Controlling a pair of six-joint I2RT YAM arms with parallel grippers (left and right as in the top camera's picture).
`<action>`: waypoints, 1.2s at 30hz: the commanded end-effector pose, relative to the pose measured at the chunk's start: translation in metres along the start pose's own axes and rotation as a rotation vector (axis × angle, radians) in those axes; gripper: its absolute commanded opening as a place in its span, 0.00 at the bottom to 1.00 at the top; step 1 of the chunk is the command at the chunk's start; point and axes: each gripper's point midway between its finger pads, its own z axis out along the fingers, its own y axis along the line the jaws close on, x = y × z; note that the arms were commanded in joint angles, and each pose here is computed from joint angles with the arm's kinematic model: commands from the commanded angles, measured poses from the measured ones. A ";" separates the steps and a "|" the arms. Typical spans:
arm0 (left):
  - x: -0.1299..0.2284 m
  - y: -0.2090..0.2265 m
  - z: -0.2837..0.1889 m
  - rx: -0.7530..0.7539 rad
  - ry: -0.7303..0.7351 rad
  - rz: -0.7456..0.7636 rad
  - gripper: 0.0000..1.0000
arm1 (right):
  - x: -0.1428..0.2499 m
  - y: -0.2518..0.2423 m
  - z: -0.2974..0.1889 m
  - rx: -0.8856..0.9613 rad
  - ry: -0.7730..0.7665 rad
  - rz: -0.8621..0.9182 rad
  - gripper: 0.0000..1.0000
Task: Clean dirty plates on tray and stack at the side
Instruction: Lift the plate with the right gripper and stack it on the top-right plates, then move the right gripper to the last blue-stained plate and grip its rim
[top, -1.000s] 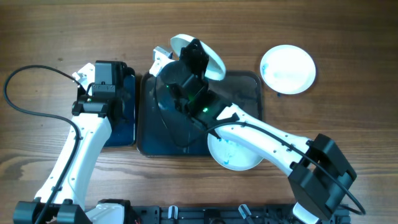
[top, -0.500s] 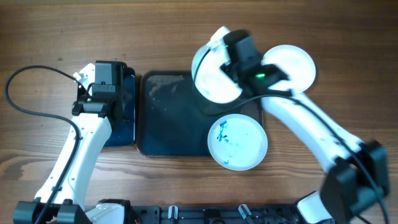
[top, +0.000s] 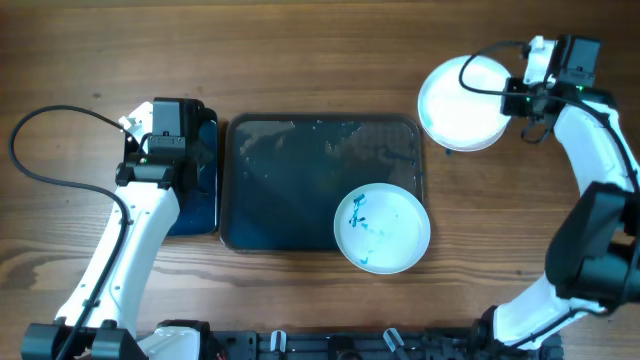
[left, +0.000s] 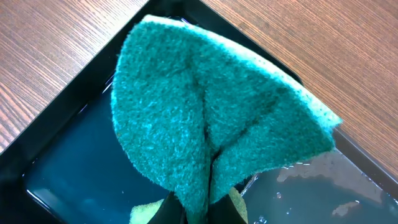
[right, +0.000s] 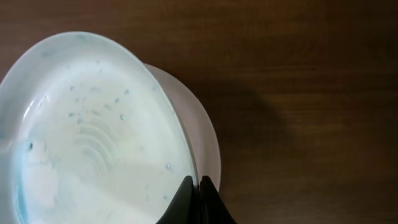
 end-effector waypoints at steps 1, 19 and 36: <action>-0.001 0.000 -0.001 0.006 -0.003 -0.009 0.04 | 0.020 -0.012 0.030 -0.026 0.058 0.067 0.04; 0.000 -0.004 -0.001 0.029 0.010 -0.011 0.04 | 0.110 0.192 -0.041 -0.217 0.383 -0.404 0.77; -0.002 -0.006 -0.001 0.037 0.003 -0.015 0.04 | 0.216 0.208 -0.047 -0.272 0.654 -0.432 0.47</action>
